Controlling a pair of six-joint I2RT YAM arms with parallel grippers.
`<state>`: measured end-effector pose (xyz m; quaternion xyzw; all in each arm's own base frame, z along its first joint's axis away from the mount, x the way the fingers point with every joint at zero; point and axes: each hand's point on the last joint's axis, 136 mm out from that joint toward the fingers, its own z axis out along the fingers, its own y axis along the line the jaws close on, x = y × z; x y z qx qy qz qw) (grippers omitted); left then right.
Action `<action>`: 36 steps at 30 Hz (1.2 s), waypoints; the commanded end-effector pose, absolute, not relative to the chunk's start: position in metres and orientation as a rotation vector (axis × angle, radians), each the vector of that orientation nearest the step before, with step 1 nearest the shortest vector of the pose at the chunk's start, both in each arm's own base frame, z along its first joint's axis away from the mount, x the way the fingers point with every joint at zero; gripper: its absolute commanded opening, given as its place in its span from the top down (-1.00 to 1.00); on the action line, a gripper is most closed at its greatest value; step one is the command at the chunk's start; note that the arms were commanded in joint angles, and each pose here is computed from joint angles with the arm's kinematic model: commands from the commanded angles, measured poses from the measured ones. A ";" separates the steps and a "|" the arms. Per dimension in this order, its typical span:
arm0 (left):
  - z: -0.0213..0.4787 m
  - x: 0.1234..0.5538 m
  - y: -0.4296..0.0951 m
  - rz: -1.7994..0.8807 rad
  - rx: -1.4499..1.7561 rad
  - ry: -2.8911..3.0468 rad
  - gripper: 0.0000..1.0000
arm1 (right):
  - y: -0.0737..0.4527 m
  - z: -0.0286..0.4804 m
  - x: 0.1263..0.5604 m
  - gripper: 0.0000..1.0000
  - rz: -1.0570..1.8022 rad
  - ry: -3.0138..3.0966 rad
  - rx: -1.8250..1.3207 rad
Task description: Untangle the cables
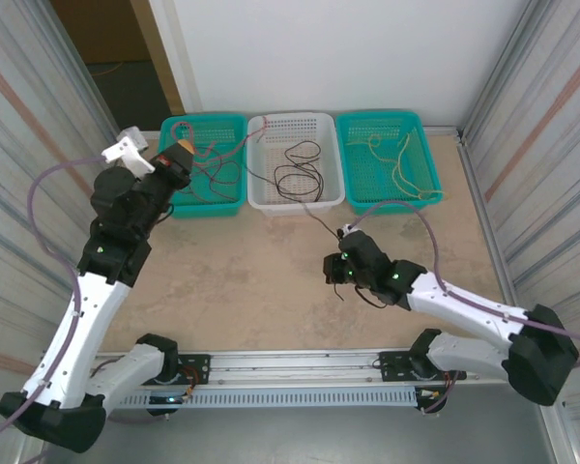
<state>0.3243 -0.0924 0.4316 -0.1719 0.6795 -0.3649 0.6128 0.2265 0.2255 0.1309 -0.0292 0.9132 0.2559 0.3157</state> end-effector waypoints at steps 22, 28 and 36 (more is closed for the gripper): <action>0.456 0.375 -0.008 -0.612 -0.443 1.420 1.00 | 0.209 0.299 0.205 1.00 0.687 2.116 -0.288; 0.505 0.343 -0.008 -0.595 -0.382 1.338 1.00 | 0.219 0.316 0.211 1.00 0.688 2.082 -0.329; 0.519 0.333 -0.004 -0.561 -0.374 1.309 1.00 | 0.226 0.320 0.209 1.00 0.717 2.070 -0.347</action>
